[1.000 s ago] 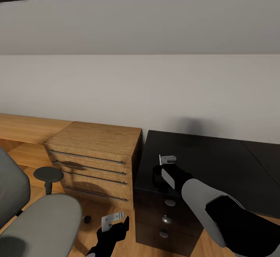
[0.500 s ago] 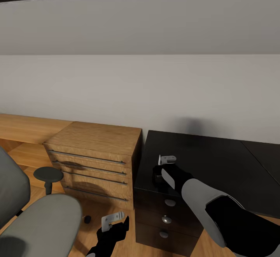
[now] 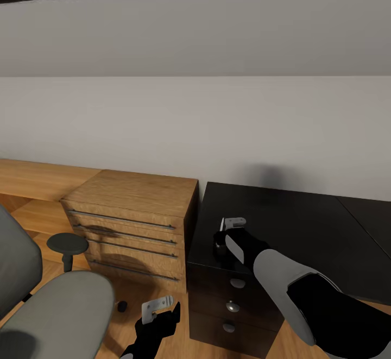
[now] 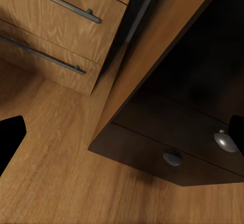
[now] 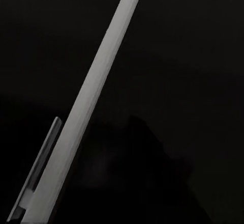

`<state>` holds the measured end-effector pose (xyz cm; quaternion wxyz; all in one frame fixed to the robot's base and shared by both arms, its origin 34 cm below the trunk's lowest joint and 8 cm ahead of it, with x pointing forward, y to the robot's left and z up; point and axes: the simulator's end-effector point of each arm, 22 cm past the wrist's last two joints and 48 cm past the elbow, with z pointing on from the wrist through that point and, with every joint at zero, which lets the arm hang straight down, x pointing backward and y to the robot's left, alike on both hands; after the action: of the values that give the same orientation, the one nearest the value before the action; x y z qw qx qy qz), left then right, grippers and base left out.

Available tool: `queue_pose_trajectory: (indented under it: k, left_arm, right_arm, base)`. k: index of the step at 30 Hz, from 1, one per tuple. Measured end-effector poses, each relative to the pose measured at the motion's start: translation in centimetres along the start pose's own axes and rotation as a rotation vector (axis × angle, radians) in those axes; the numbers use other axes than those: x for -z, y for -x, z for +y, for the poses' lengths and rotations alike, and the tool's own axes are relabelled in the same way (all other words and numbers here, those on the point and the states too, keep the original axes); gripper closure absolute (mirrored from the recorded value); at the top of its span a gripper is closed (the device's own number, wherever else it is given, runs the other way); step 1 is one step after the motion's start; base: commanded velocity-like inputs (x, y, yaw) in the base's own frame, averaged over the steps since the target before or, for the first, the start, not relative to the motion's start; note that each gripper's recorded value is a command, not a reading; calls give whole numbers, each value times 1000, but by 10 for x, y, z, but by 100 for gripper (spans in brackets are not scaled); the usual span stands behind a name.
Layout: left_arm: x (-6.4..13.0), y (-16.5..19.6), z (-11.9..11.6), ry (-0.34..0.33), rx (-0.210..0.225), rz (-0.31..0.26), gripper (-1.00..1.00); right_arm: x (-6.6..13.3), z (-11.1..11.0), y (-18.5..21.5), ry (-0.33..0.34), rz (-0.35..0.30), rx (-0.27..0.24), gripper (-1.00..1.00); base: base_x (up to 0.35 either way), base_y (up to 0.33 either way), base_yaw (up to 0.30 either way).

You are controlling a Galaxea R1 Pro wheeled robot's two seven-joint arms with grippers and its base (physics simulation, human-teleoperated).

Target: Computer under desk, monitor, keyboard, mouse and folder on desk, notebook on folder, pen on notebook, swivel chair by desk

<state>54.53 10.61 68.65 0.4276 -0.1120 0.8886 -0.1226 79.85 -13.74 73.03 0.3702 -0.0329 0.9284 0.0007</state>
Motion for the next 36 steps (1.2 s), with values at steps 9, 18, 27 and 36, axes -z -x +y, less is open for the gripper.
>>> queue_pose_trajectory:
  k: [9,18,27,36]
  left_arm:
    - [0,0,0,0,0,0,-100]
    - [0,0,0,0,0,0,-100]
    - [0,0,0,0,0,0,-100]
    - [0,0,0,0,0,0,-100]
  right_arm:
    - [2,3,-2,8,31,4,100]
    - [2,5,-3,15,37,-10,100]
    - [4,8,-5,28,65,-21,100]
    - [7,12,-7,40,90,-27,100]
  base:
    - [0,0,0]
    - [0,0,0]
    - [0,0,0]
    - [0,0,0]
